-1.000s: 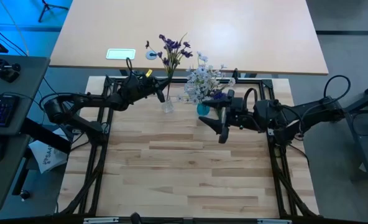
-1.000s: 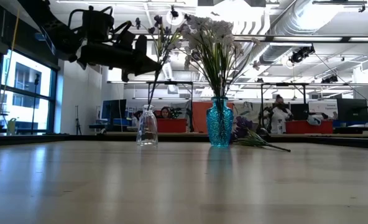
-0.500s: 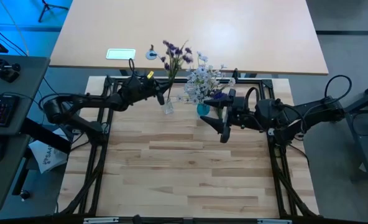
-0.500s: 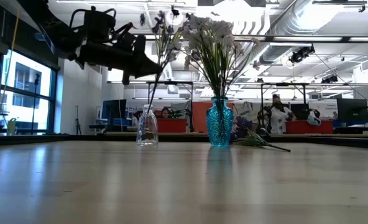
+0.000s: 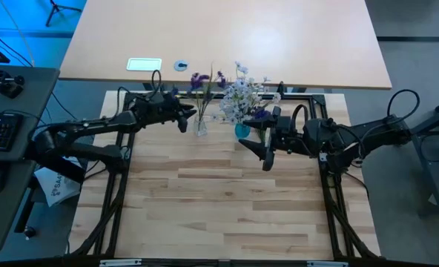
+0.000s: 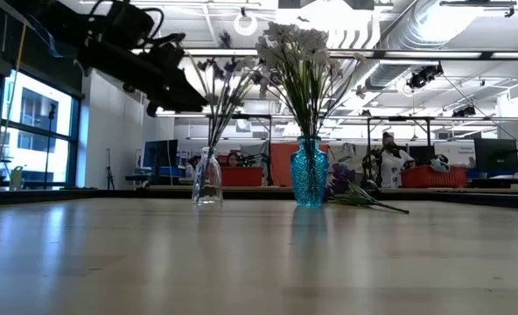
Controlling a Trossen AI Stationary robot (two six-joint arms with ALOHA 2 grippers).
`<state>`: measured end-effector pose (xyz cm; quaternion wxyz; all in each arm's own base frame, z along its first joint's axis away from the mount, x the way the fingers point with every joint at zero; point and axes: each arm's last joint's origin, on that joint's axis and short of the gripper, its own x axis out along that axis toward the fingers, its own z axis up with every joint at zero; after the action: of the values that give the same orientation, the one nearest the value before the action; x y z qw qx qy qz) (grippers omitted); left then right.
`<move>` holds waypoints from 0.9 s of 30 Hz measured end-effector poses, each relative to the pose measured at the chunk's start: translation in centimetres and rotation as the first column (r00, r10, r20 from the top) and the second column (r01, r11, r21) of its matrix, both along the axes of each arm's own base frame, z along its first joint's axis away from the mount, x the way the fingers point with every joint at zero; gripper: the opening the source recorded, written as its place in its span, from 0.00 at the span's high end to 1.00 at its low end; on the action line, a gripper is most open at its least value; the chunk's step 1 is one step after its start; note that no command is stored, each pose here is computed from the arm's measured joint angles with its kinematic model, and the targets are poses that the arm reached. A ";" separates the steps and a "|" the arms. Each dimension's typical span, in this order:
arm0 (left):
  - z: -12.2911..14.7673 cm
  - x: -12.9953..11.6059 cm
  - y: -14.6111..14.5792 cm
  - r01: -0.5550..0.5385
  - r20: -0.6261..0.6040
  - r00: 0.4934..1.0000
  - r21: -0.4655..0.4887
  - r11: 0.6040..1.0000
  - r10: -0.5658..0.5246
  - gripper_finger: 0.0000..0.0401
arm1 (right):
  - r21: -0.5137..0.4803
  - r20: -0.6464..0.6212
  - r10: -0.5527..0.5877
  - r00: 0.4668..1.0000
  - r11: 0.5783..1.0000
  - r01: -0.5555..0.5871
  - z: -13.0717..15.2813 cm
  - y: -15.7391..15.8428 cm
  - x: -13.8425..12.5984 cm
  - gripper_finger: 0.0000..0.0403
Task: Sort flowers into vase by color
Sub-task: Put the left purple flowers into the transparent vase, then put the purple flowers into the transparent vase
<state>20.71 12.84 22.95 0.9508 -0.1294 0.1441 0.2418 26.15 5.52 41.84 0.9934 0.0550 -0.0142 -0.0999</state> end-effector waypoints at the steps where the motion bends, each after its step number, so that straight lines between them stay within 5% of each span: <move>1: 0.3 -0.3 -0.2 0.000 -0.003 1.000 -0.002 1.000 0.000 0.69 | 0.000 -0.002 0.000 1.000 1.000 0.000 0.0 0.0 0.0 0.30; 9: 3.6 -3.7 -2.4 -0.018 0.094 0.995 -0.031 0.999 0.021 0.53 | 0.001 -0.019 0.001 1.000 1.000 -0.001 0.0 -0.1 -0.5 0.30; 17: 6.6 -6.3 -4.9 0.082 0.331 0.943 -0.143 0.986 -0.030 0.50 | 0.254 -0.070 -0.032 0.997 0.966 0.049 0.9 -1.6 -5.4 0.30; 22: 6.6 -6.0 -5.8 0.141 0.363 0.930 -0.219 0.965 -0.053 0.50 | 0.354 -0.327 0.002 0.945 0.927 0.121 -2.5 -1.5 -6.1 0.30; 27: 6.2 -5.0 -6.3 0.184 0.355 0.932 -0.295 0.938 -0.071 0.50 | 0.394 -0.536 0.005 0.844 0.886 0.245 -9.8 -0.5 -6.0 0.30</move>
<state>15.68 6.51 29.10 0.9410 -0.3133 0.0244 0.1258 20.12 5.03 32.08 0.9109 0.2517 0.2758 -0.1754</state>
